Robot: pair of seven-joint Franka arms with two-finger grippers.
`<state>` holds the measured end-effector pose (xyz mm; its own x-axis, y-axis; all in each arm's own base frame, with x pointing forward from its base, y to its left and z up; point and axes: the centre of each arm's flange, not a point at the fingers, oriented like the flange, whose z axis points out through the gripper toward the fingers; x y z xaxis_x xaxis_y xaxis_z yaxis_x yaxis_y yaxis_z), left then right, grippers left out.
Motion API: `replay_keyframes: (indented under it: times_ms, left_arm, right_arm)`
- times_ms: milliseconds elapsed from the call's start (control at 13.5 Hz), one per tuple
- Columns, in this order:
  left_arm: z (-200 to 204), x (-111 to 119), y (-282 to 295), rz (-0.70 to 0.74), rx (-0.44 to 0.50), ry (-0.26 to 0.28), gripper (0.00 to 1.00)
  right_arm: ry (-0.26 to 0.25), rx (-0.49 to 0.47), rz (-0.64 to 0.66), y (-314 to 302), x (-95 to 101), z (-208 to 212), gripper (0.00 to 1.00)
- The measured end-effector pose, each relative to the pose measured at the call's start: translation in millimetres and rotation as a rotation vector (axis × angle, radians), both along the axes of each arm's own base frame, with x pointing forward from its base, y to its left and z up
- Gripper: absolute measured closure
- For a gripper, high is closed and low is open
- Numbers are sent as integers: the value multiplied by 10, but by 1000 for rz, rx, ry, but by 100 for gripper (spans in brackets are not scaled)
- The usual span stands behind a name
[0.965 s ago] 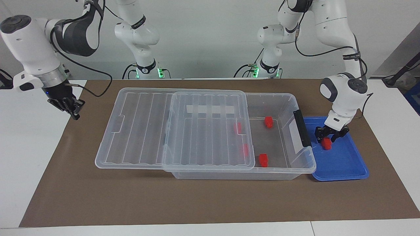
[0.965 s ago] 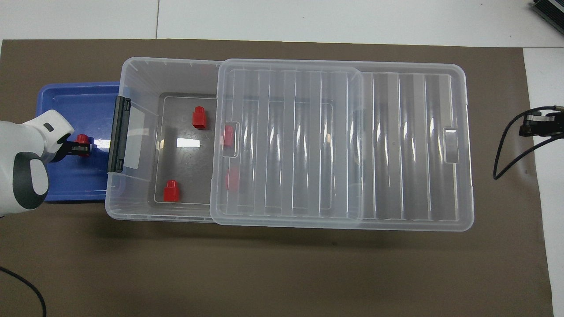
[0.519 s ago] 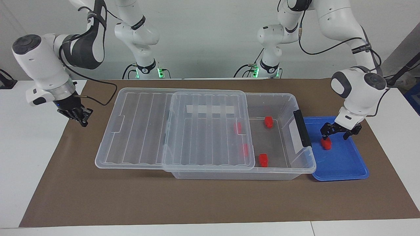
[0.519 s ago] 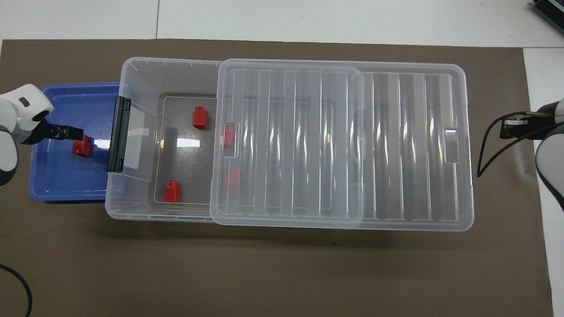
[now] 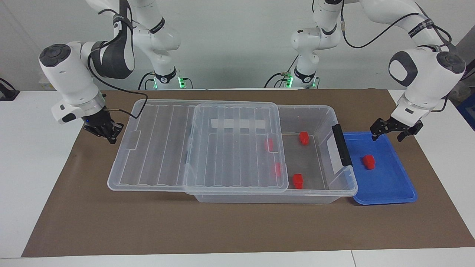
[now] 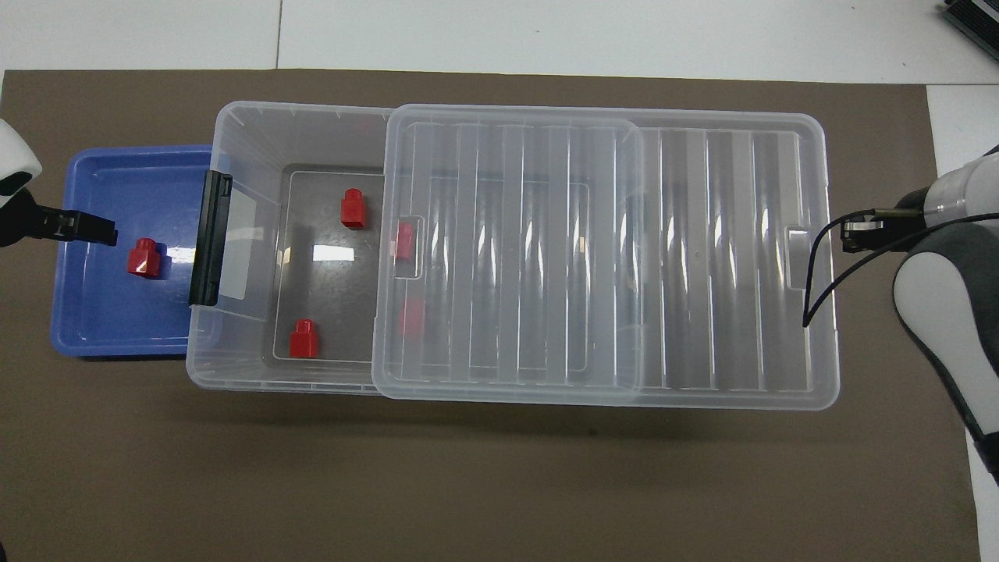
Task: Place red block in blue tray from box
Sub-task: 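Slide the clear lid back over the box with the right gripper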
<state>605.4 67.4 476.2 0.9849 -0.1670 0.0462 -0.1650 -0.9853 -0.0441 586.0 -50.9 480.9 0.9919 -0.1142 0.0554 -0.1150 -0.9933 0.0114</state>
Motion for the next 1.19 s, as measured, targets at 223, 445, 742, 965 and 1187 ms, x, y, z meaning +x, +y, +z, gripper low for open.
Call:
replay_keyframes:
  times_ms: [223,445,742,965,1187]
  left_arm:
    - [-37,3,-77,-13,-1,7,0]
    - [-17,-8,-58,-9,-1,12,0]
    - [329,-91,-86,-11,-6,31,0]
    - [577,-174,-119,-15,-7,11,0]
    - [639,-220,-166,-22,-9,26,0]
  right_arm:
    - [-12,-1,9,50,-3,-56,99]
    - [-12,-1,50,293,0,-63,99]
    - [-15,-1,128,752,-14,-40,99]
    - [-18,0,204,1201,-57,-26,99]
    - [-21,5,224,1639,-130,-10,99]
